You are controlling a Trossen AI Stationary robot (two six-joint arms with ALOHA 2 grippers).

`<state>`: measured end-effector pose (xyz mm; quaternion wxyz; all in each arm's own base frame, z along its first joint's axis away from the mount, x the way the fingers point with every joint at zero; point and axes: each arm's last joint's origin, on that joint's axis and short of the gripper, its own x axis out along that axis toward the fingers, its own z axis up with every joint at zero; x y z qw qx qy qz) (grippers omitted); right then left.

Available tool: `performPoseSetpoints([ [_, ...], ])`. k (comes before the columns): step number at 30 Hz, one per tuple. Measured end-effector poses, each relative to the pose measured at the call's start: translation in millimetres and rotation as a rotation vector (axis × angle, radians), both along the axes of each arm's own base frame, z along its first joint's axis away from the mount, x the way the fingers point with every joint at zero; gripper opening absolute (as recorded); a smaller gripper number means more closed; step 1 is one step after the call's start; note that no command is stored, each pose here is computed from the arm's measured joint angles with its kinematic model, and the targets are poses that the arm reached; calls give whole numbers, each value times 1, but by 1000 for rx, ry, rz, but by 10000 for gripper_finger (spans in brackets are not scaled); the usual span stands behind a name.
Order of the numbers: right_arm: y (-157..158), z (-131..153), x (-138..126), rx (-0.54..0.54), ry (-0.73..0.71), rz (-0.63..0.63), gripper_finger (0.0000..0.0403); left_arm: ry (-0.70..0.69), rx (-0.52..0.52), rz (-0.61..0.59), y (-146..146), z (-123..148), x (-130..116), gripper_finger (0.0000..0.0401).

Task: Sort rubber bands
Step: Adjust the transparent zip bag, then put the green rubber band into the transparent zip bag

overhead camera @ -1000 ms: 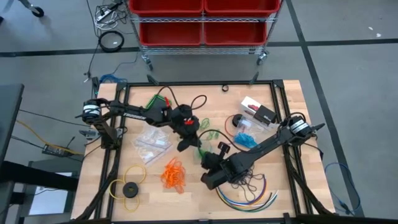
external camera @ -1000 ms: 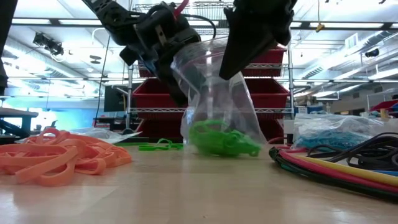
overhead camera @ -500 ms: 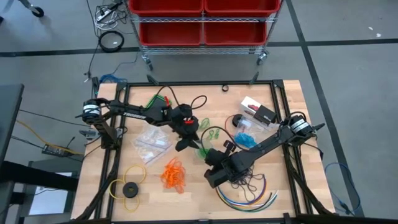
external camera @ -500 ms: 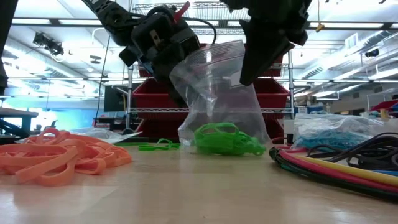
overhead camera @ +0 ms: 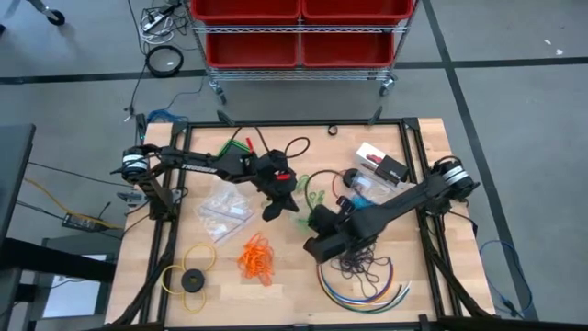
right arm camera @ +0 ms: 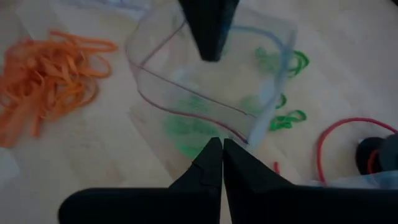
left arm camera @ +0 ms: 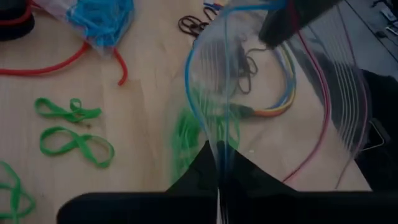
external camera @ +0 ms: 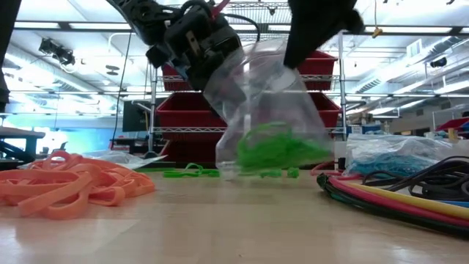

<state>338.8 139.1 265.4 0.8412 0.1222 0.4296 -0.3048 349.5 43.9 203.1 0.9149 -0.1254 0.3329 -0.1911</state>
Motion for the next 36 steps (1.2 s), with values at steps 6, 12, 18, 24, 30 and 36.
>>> performPoseSetpoints([
  [6,-7,36,-19,44,-96,-1,41,6,-12,9,0,6,3,3],
  [12,-13,51,-23,104,-153,-11,98,24,-21,15,0,6,2,2],
  [18,-27,47,-5,213,-172,-12,144,43,-40,30,0,5,2,1],
  [24,-38,33,11,223,-145,-27,153,45,-51,47,3,6,2,1],
  [30,-42,12,20,231,-39,-22,136,46,-58,44,3,6,2,0],
  [36,-48,3,13,180,84,-41,124,49,-71,29,2,6,1,0],
])
